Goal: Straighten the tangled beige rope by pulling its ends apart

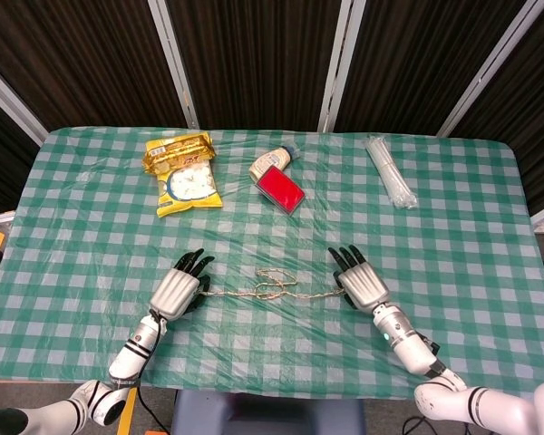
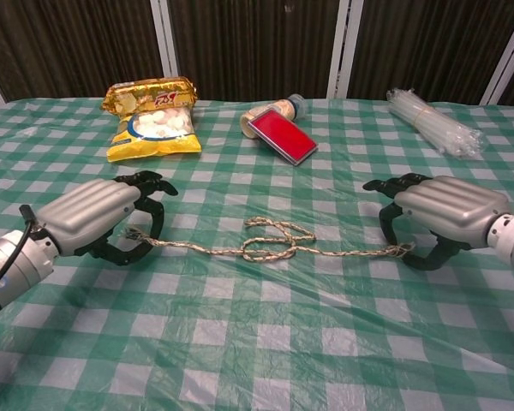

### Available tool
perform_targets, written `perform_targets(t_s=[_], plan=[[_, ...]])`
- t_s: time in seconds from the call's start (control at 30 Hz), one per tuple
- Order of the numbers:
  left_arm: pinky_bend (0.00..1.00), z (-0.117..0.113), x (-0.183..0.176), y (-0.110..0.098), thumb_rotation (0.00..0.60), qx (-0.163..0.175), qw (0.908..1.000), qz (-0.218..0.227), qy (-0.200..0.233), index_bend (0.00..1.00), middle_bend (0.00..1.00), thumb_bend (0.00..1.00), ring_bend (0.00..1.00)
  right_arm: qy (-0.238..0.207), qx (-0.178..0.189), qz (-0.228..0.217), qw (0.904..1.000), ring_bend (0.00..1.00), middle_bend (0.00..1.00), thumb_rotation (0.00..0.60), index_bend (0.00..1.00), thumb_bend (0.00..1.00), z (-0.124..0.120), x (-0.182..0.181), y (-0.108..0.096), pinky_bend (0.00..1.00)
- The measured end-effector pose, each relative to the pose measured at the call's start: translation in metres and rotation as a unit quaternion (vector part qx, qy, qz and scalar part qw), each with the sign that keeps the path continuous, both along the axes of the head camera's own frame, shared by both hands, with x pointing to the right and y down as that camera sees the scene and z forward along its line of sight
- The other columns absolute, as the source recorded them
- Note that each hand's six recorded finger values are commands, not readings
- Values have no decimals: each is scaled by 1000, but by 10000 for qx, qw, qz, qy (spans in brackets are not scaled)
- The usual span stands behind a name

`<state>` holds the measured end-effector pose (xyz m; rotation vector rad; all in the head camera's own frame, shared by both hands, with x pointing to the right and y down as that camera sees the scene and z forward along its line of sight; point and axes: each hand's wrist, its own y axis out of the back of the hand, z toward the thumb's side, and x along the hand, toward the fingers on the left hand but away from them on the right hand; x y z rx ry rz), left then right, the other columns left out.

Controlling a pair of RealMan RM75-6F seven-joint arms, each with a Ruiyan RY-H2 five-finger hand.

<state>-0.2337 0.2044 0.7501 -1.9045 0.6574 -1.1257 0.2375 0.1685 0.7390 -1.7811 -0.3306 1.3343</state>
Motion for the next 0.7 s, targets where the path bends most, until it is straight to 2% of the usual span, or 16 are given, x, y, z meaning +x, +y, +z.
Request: perform_targets(t_s=[0.37, 0.7], plan=[[154, 1, 0, 0, 600, -18, 10000, 6, -2, 618, 139, 443, 28, 59, -46, -6, 10000, 0, 38, 600, 705, 517, 5, -2, 0, 0], [154, 0, -7, -5, 600, 44, 10000, -51, -58, 612, 139, 444, 28, 11, 127, 87, 9999, 0, 66, 600, 747, 521, -6, 4, -8, 0]])
